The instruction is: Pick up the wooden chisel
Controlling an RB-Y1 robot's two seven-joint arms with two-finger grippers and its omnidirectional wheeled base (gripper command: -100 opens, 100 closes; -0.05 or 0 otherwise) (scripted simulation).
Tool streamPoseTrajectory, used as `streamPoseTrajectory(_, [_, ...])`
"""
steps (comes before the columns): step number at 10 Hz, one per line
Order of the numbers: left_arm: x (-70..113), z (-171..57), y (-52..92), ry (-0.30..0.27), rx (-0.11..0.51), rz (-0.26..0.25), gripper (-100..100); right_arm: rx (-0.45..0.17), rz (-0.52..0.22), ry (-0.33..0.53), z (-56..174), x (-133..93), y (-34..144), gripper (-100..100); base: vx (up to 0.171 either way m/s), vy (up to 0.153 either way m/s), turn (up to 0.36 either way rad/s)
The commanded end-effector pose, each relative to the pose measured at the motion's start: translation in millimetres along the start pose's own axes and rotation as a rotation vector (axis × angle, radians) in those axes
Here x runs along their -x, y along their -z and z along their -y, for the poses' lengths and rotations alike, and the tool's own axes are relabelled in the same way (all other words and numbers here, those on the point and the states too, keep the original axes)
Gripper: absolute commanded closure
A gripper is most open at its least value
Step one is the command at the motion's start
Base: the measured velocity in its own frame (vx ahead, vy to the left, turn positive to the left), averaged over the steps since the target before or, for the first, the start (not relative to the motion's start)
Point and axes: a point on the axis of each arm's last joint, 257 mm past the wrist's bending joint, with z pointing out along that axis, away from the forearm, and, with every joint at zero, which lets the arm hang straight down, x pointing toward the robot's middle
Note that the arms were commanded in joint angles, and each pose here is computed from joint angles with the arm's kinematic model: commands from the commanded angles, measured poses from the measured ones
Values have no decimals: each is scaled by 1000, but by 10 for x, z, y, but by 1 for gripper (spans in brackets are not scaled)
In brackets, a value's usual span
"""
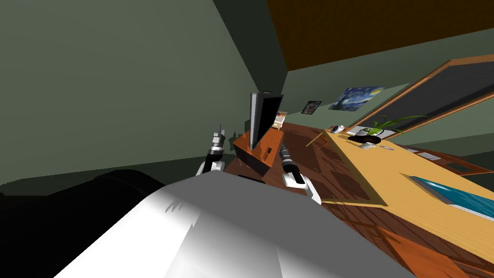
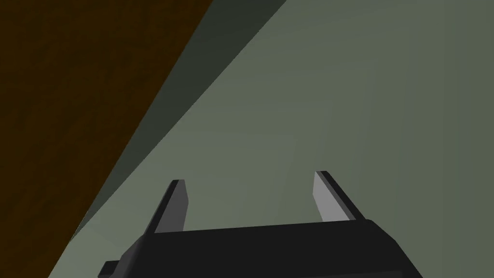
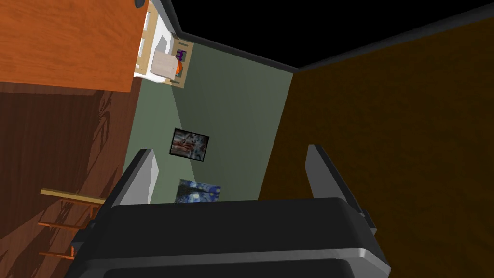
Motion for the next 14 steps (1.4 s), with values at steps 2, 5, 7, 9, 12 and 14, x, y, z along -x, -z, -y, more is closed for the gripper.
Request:
streamPoseTrajectory(2, [-1,0,-1,0,0,0,0,-109,-8,35,419,-7,-24,-100,-2,-40,235])
streamPoseTrajectory(5, [0,0,0,0,0,0,0,-247,-15,104,912,9,-31,-100,9,-37,275])
streamPoseTrajectory(7, [0,0,0,0,0,0,0,-342,-21,143,1291,29,24,-100,12,-33,250])
streamPoseTrajectory(9, [0,0,0,0,0,0,0,-424,-22,183,1584,75,83,-100,14,-26,279])
streamPoseTrajectory(12, [0,0,0,0,0,0,0,-560,-28,227,2098,137,269,-100,21,-27,241])
streamPoseTrajectory(14, [0,0,0,0,0,0,0,-636,-26,270,2338,221,368,-100,32,-23,226])
